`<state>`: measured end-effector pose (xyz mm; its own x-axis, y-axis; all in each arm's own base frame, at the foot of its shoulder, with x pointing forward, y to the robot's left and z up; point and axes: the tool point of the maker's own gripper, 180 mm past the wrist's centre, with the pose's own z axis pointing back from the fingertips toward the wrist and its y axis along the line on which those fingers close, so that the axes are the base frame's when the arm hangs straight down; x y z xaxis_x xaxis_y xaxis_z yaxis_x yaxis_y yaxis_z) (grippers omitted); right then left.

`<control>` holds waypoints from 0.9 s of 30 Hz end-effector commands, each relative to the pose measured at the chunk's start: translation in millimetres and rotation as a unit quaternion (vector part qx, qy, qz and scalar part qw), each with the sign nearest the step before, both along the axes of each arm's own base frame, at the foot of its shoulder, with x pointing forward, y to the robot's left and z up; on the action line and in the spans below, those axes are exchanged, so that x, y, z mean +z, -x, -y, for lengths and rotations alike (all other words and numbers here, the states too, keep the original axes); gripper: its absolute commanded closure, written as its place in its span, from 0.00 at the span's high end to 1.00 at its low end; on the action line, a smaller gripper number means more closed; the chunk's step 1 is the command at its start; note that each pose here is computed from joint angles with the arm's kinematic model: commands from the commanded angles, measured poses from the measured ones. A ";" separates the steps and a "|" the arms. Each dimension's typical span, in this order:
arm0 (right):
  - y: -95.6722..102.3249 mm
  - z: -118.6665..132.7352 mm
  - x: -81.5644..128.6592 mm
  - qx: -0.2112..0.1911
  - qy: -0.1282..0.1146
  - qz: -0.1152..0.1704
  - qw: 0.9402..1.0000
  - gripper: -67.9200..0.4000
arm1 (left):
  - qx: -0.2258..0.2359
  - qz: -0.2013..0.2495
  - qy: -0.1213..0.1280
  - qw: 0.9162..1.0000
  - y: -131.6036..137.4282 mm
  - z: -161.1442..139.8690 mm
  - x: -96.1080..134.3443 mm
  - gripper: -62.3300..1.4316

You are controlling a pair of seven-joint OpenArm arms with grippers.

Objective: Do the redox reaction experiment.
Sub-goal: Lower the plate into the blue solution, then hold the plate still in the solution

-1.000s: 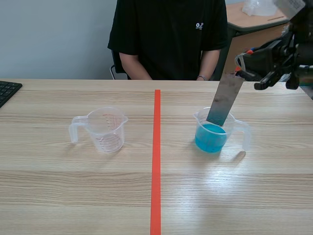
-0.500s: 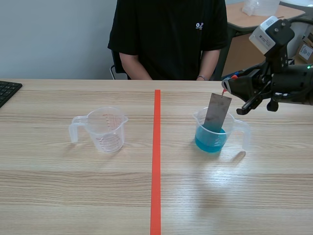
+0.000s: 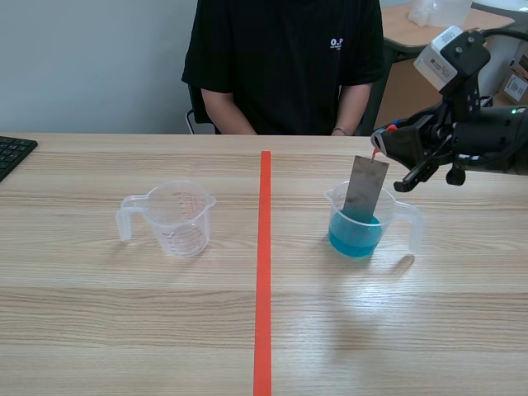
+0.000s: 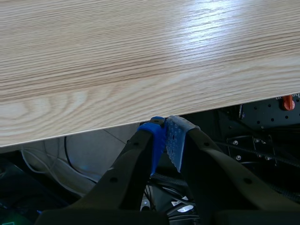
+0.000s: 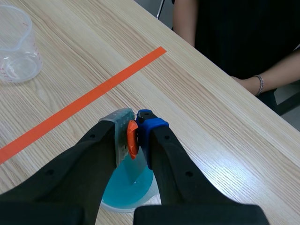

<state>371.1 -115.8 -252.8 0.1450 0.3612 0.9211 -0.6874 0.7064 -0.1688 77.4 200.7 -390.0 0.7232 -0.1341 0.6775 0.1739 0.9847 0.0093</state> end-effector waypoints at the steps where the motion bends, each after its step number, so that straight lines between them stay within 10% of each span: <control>1: -3.9 4.3 7.0 -0.003 0.005 0.009 1.000 0.03 | -0.002 0.003 0.005 1.000 1.1 2.6 2.1 0.09; 27: -3.9 4.5 7.0 -0.003 0.005 0.009 1.000 0.03 | -0.002 0.003 0.005 1.000 1.1 2.6 2.1 0.09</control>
